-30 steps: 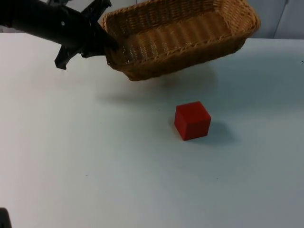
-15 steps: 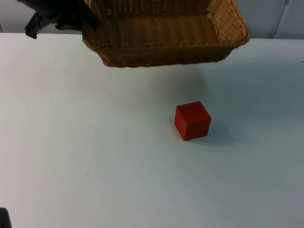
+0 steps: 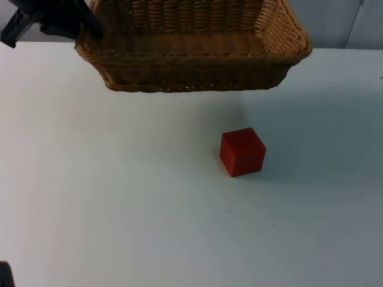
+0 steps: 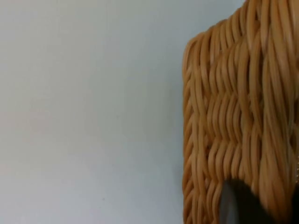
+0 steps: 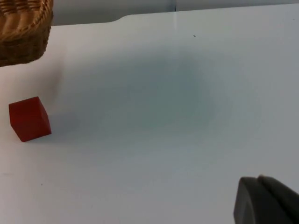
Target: Pick up the basket with the left hand and place the cube into the basket with the right hand.
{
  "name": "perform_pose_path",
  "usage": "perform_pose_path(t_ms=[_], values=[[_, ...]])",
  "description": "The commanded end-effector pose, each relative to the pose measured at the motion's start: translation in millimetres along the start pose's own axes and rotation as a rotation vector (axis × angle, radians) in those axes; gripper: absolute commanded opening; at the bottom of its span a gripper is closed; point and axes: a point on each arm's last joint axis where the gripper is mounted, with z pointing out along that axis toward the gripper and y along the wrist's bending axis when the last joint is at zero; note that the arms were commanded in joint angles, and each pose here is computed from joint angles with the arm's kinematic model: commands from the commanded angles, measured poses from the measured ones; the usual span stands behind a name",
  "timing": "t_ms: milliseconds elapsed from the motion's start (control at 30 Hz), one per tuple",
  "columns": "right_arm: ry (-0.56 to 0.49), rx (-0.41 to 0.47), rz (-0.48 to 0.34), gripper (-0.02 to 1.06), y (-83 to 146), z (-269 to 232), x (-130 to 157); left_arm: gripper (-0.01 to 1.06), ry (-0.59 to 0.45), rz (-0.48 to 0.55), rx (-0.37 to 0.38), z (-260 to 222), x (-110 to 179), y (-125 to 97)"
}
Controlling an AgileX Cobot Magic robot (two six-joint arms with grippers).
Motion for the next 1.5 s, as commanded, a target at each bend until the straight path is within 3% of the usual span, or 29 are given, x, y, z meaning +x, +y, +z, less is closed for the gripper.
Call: perform_pose_path(t_ms=[0, 367, 667, 800, 1467], values=[[-0.004, 0.004, -0.001, 0.0, 0, 1, 1, 0.0, -0.006, 0.01, -0.025, -16, 1, -8], [-0.004, 0.004, -0.001, 0.0, 0, 1, 1, 0.0, -0.02, 0.045, -0.037, -31, 5, -17], [-0.004, 0.004, -0.001, 0.0, 0, 1, 1, 0.0, -0.026, 0.01, 0.023, -31, 4, -23], [-0.004, 0.004, -0.001, 0.0, 0, 1, 1, 0.0, -0.033, -0.025, 0.089, -31, 3, -29], [-0.004, 0.004, -0.001, 0.0, 0, 1, 1, 0.0, -0.056, -0.032, 0.095, -31, 1, -29]])
